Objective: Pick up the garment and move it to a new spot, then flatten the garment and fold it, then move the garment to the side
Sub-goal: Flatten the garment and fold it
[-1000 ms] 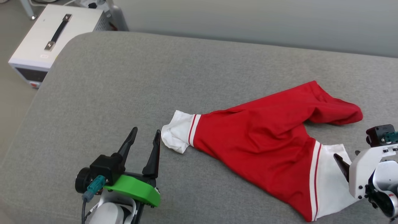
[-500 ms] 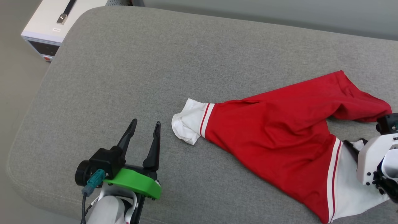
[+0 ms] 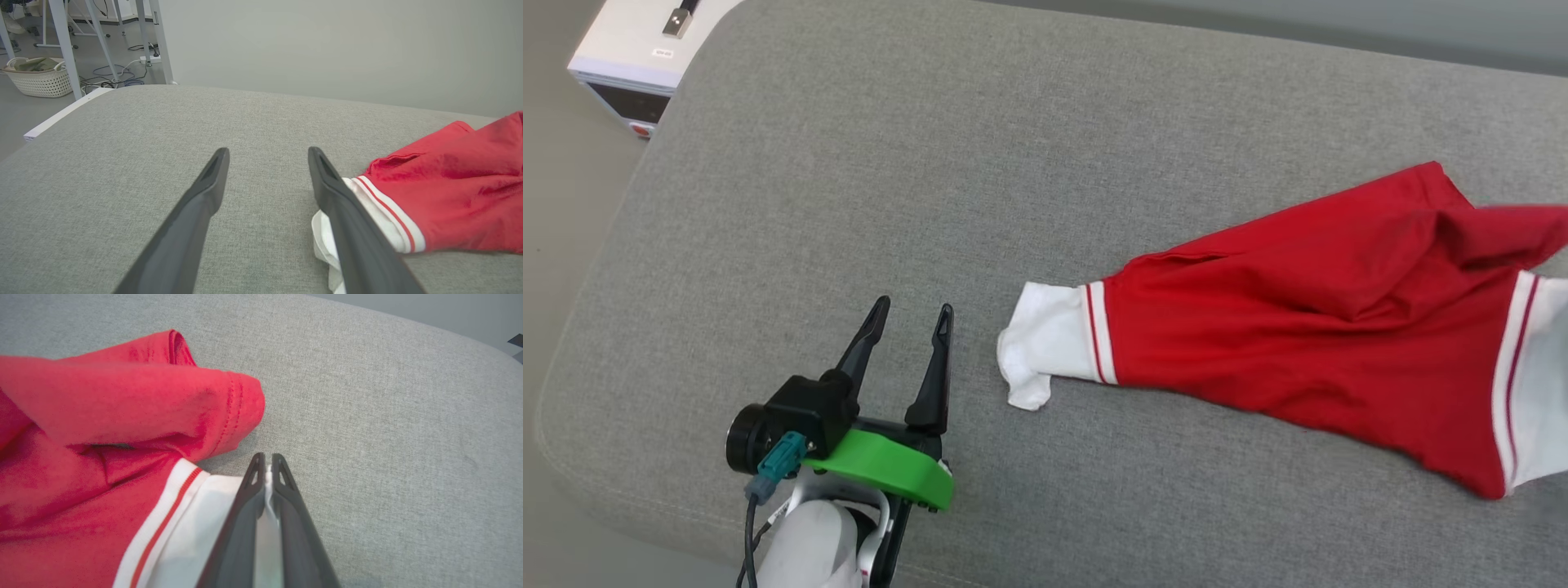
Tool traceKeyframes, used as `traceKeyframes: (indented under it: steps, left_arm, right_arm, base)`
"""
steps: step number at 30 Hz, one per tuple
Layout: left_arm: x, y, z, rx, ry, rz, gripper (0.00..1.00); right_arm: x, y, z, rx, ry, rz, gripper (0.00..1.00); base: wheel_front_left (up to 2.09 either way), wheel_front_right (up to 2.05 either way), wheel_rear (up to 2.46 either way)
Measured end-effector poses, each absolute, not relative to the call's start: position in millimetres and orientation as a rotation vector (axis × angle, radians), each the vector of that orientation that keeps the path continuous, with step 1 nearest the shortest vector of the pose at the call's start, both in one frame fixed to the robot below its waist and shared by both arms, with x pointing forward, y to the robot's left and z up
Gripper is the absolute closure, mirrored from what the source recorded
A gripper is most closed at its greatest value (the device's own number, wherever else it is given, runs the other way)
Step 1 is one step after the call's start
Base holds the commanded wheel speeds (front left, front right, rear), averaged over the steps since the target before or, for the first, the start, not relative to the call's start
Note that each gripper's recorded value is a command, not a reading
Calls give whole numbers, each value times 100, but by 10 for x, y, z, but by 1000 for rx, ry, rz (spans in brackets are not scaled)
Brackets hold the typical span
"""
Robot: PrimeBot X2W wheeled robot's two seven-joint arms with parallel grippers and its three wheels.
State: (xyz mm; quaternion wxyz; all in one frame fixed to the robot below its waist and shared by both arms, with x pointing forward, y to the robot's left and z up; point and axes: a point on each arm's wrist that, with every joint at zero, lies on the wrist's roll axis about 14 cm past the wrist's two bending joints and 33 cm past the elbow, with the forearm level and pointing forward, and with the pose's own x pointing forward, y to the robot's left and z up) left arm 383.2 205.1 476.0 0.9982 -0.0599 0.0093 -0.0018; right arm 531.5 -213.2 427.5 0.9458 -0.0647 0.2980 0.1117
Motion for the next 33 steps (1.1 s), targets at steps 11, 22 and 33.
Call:
traceKeyframes:
  steps: [11,22,33]
  left_arm:
    - [3893,2075,4685,-116,41,10,0]
    - [3844,2146,4669,-117,49,40,0]
    - [3786,2003,4880,-138,-12,-21,0]
  right_arm:
    - [5856,-2259,4371,-151,593,153,100]
    - [5854,-2202,3989,-159,658,132,0]
    - [5740,-1985,4912,-88,264,194,0]
  base:
    - [0,0,0]
    - [0,0,0]
    - [0,0,0]
